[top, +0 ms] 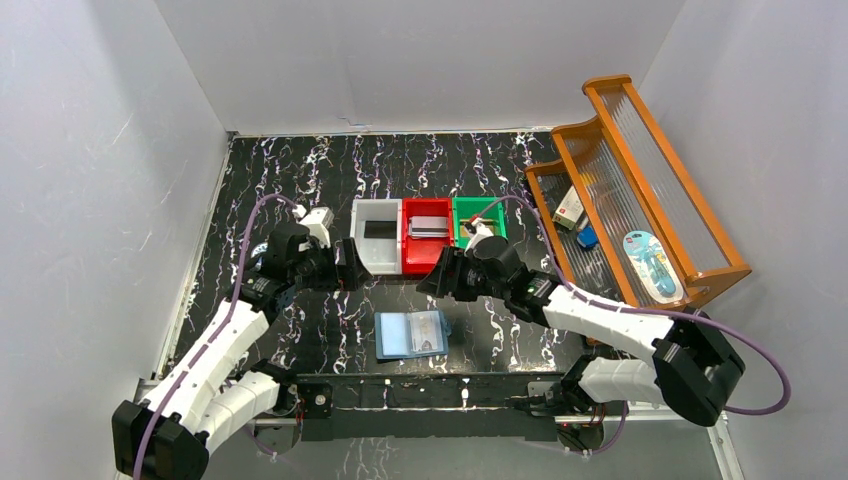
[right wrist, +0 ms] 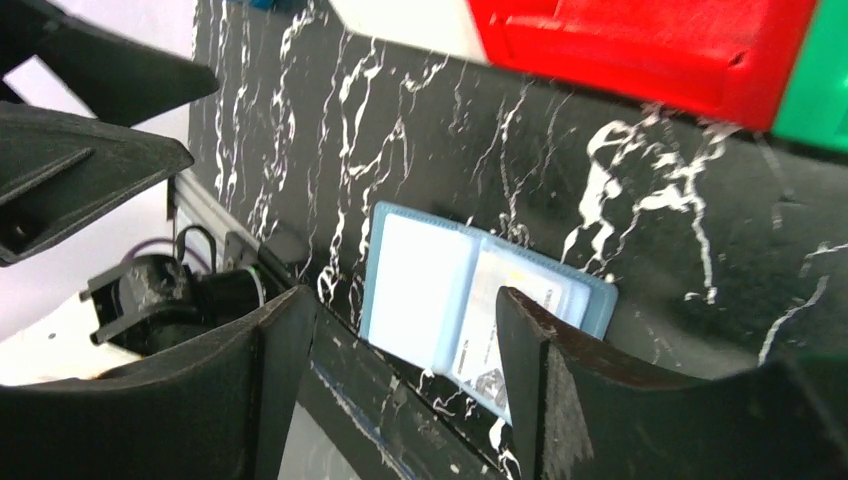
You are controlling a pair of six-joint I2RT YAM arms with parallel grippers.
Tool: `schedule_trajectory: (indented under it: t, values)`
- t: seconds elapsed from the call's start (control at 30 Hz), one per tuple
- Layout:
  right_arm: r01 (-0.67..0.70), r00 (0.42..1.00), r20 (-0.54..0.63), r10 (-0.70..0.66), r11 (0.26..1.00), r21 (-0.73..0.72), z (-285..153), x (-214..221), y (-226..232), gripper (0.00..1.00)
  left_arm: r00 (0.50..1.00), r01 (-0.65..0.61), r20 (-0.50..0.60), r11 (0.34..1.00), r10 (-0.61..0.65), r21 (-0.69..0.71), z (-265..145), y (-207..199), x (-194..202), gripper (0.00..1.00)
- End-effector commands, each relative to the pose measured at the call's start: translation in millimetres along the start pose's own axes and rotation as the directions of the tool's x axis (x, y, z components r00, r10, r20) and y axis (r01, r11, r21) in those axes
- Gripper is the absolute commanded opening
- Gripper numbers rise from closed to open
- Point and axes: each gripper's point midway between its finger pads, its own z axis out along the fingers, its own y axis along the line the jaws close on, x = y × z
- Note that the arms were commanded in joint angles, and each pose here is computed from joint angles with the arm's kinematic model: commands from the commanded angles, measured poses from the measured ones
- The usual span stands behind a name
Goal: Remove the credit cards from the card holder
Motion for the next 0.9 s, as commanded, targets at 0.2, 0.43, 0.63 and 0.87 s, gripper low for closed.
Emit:
schedule_trajectory:
  t: [0.2,0.43,0.63,0.87]
  values:
    - [-0.029,0.991,-0.128,0.022,0.998,-0.053,9.3,50.1,21.3,0.54,0.987,0.058,-0.161,0.920,0.006,0.387,0.9,-62.8,26.7,0.92]
    - [-0.022,0.987,-0.155,0.040,0.993,0.112,15.8,75.0,-20.5,0.54,0.979,0.117,-0.200,0.891,-0.030,0.438,-4.3,-79.7,40.1,0.86]
    - [-0.009,0.984,-0.169,0.050,0.972,0.236,14.8,90.2,-51.2,0.51,0.964,0.096,-0.265,0.890,0.029,0.446,-0.8,-99.3,70.0,0.81]
    - [-0.013,0.979,-0.189,0.071,0.956,0.293,17.0,102.7,-71.1,0.50,0.962,0.081,-0.271,0.906,0.038,0.416,13.1,-114.5,79.8,0.69]
